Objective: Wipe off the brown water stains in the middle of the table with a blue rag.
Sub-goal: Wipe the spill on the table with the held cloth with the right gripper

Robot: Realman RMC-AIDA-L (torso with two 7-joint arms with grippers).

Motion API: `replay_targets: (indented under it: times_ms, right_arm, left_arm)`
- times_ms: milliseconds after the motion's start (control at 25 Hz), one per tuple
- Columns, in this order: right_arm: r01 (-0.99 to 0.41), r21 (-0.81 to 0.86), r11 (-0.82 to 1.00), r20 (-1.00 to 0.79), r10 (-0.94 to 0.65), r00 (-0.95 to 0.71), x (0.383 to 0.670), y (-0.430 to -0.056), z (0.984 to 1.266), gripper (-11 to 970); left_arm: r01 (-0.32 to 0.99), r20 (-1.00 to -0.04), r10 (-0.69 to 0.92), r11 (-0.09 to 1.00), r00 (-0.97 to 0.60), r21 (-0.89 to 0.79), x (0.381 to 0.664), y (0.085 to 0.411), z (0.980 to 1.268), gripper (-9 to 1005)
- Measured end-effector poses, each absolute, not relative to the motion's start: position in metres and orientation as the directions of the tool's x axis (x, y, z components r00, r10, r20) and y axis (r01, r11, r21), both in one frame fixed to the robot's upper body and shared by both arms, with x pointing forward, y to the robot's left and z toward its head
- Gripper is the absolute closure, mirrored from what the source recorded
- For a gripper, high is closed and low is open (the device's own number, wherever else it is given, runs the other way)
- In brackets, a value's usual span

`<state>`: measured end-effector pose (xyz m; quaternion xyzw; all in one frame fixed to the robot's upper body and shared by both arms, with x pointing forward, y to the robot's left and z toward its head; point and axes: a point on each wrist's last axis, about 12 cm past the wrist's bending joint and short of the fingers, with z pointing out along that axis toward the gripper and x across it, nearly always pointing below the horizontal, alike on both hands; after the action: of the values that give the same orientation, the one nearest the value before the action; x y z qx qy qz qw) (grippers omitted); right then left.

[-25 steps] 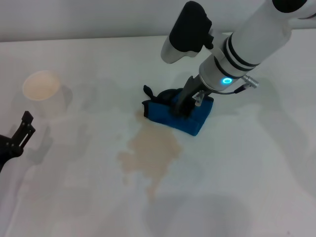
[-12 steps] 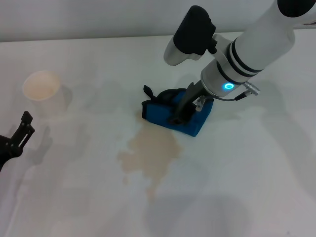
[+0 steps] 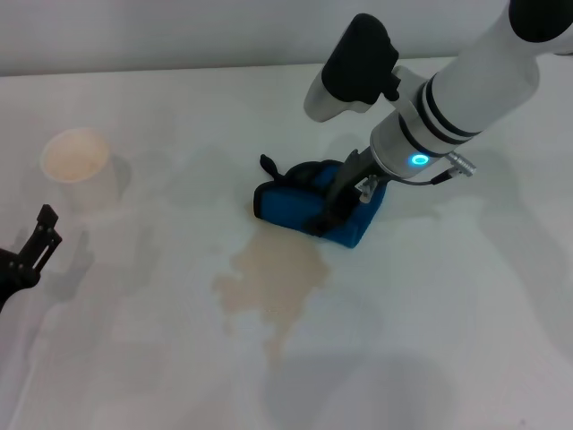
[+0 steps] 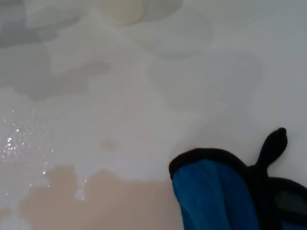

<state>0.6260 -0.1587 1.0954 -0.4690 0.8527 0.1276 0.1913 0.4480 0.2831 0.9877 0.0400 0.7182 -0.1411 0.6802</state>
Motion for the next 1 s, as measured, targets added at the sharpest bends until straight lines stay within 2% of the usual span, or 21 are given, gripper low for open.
replay_targets:
  times_ms: [160,360,680,920,1000]
  right_arm:
    - [-0.858,0.027,0.513,-0.439,-0.765,-0.471,0.6242,-0.1566,1.0937,299]
    - [-0.860,0.022,0.511,-0.443,-0.766,-0.466,0.6241,-0.1565,1.0936,310]
    - [-0.856,0.004,0.517,-0.454,-0.762,-0.462,0.6266,-0.1577,1.0934,558]
    - [-0.857,0.010,0.515,-0.450,-0.763,-0.464,0.6255,-0.1578,1.0924,802]
    - [-0.858,0.021,0.513,-0.456,-0.759,-0.465,0.6246,-0.1564,1.0923,848]
  left_arm:
    - [0.250,-0.988,-0.136,0.957,-0.071,-0.149,0.4480,0.2826,0.9877,103]
    - [0.250,-0.988,-0.136,0.957,-0.069,-0.149,0.4480,0.2825,0.9879,104]
    - [0.252,-0.988,-0.136,0.956,-0.068,-0.149,0.4486,0.2822,0.9882,104]
    - [0.254,-0.989,-0.135,0.956,-0.066,-0.148,0.4497,0.2821,0.9887,104]
    - [0.255,-0.989,-0.135,0.956,-0.065,-0.148,0.4502,0.2819,0.9889,104]
